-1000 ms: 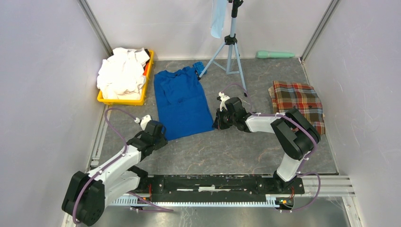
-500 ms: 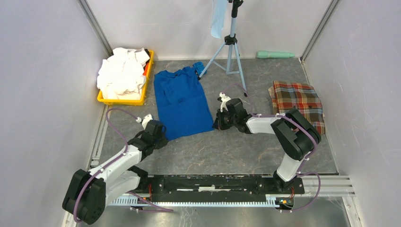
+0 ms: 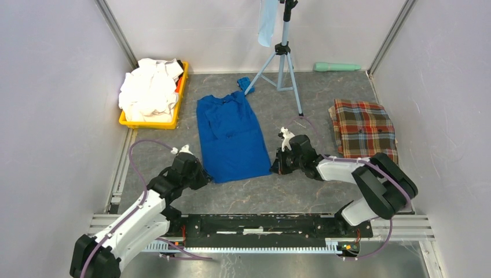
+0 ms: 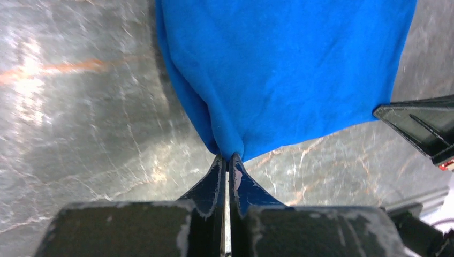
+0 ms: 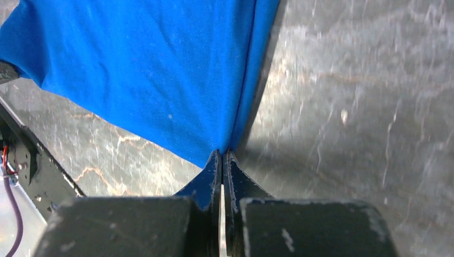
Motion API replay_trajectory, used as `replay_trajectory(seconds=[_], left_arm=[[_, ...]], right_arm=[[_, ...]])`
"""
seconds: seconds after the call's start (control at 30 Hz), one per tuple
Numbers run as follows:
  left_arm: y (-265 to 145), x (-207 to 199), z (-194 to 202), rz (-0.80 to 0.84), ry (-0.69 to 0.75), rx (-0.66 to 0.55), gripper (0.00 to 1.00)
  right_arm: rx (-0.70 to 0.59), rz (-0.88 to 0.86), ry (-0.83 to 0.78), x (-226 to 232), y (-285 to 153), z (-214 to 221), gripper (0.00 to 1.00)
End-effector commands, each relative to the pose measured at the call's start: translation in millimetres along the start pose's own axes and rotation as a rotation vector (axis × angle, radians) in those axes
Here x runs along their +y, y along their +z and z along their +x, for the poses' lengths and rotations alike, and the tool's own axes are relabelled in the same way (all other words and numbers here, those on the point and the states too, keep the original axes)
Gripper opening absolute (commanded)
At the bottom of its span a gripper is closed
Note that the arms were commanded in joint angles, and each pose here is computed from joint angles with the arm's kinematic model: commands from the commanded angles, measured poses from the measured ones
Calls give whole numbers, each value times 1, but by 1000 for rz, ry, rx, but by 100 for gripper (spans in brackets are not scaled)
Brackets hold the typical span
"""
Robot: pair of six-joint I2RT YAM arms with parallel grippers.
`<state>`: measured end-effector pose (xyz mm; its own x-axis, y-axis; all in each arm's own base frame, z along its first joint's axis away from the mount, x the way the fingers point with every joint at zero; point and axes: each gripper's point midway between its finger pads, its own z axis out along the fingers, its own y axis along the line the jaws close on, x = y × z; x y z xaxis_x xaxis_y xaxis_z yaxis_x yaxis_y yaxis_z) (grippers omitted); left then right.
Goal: Fold and stack the mixed laundry pile
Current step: Fold the T-shirt.
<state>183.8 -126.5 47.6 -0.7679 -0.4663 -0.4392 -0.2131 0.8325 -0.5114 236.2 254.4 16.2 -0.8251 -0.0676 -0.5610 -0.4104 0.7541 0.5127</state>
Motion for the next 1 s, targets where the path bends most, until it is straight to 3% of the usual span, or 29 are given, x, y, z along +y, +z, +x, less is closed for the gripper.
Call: replay_trajectory(seconds=[0.0, 0.33, 0.6, 0.73, 0.97], left_arm=[[-16, -20, 26, 68, -17, 122, 2], [-56, -34, 59, 100, 32, 229, 2], [-84, -60, 66, 245, 27, 273, 2], [-98, -69, 44, 252, 54, 197, 2], [-108, -83, -17, 198, 73, -64, 2]], right_arm=[[52, -27, 44, 8, -21, 27, 0], [12, -25, 52, 22, -65, 54, 0], [-32, -55, 91, 44, -90, 66, 0], [-143, -57, 104, 56, -105, 34, 0], [-272, 81, 28, 62, -119, -30, 0]])
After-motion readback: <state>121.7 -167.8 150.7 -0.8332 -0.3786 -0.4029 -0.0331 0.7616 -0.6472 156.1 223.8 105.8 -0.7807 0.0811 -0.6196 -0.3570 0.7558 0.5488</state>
